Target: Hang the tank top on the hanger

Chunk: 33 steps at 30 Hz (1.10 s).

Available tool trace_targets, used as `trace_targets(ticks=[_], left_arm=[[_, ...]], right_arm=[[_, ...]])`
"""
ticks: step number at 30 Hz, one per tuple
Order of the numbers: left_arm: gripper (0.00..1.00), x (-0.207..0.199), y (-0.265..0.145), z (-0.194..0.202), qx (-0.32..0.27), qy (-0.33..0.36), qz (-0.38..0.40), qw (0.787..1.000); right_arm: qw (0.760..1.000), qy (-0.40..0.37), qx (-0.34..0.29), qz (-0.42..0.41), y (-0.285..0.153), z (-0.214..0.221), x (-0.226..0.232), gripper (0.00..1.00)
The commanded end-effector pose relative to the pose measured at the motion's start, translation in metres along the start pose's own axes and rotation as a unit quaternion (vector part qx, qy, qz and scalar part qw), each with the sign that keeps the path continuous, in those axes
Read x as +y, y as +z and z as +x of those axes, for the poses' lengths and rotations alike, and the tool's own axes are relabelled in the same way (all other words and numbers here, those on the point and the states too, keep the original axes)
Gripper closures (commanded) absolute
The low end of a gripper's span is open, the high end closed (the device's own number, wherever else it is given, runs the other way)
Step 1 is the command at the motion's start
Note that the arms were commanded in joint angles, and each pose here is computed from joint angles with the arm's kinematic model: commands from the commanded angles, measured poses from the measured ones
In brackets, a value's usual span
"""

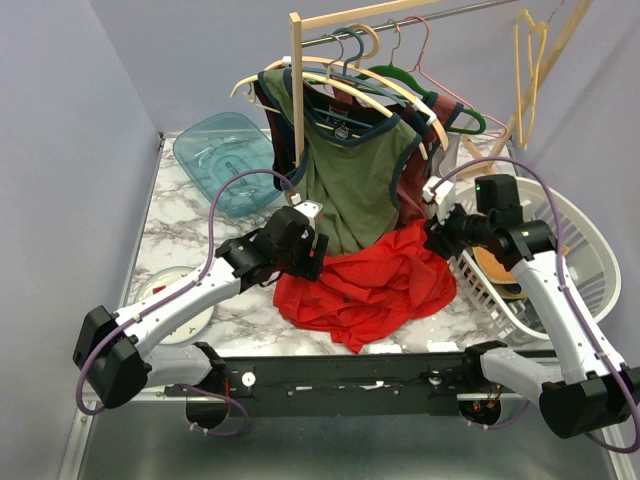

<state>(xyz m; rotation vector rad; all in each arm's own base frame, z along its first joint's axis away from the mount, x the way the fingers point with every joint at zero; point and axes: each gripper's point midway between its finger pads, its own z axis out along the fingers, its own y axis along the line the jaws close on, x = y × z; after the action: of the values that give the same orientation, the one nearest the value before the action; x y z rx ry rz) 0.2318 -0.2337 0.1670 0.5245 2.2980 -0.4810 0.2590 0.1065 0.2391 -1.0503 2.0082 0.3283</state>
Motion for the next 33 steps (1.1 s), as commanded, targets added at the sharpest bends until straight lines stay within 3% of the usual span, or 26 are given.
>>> trace_targets(ticks=[1,7,11,12,14,18,22,28,33], left_arm=[[0.01,-0.003,-0.052,-0.069,-0.135,0.065,0.014,0.989],[0.01,0.024,-0.067,-0.076,-0.181,0.133,-0.037,0.974],[0.01,0.031,-0.067,-0.066,-0.198,0.155,-0.045,0.967],[0.01,0.032,-0.067,-0.064,-0.203,0.156,-0.045,0.966],[0.01,0.035,-0.064,-0.057,-0.214,0.161,-0.045,0.962],[0.01,0.039,-0.058,-0.045,-0.218,0.165,-0.049,0.961],[0.01,0.042,-0.050,-0.038,-0.218,0.168,-0.051,0.960],[0.01,0.044,-0.047,-0.036,-0.212,0.170,-0.055,0.961],[0.01,0.045,-0.043,-0.034,-0.206,0.174,-0.056,0.961]], right_arm=[[0.993,-0.017,-0.111,0.032,-0.088,-0.077,-0.002,0.32],[0.970,0.020,-0.195,0.141,-0.153,-0.145,-0.055,0.27],[0.929,0.082,-0.259,0.251,-0.202,-0.183,-0.115,0.23],[0.919,0.129,-0.265,0.260,-0.200,-0.183,-0.136,0.22],[0.900,0.141,-0.287,0.298,-0.215,-0.192,-0.161,0.17],[0.871,0.197,-0.274,0.357,-0.209,-0.176,-0.214,0.14],[0.871,0.238,-0.258,0.344,-0.177,-0.163,-0.248,0.14],[0.864,0.262,-0.229,0.364,-0.147,-0.139,-0.300,0.22],[0.869,0.277,-0.197,0.359,-0.114,-0.115,-0.326,0.37]])
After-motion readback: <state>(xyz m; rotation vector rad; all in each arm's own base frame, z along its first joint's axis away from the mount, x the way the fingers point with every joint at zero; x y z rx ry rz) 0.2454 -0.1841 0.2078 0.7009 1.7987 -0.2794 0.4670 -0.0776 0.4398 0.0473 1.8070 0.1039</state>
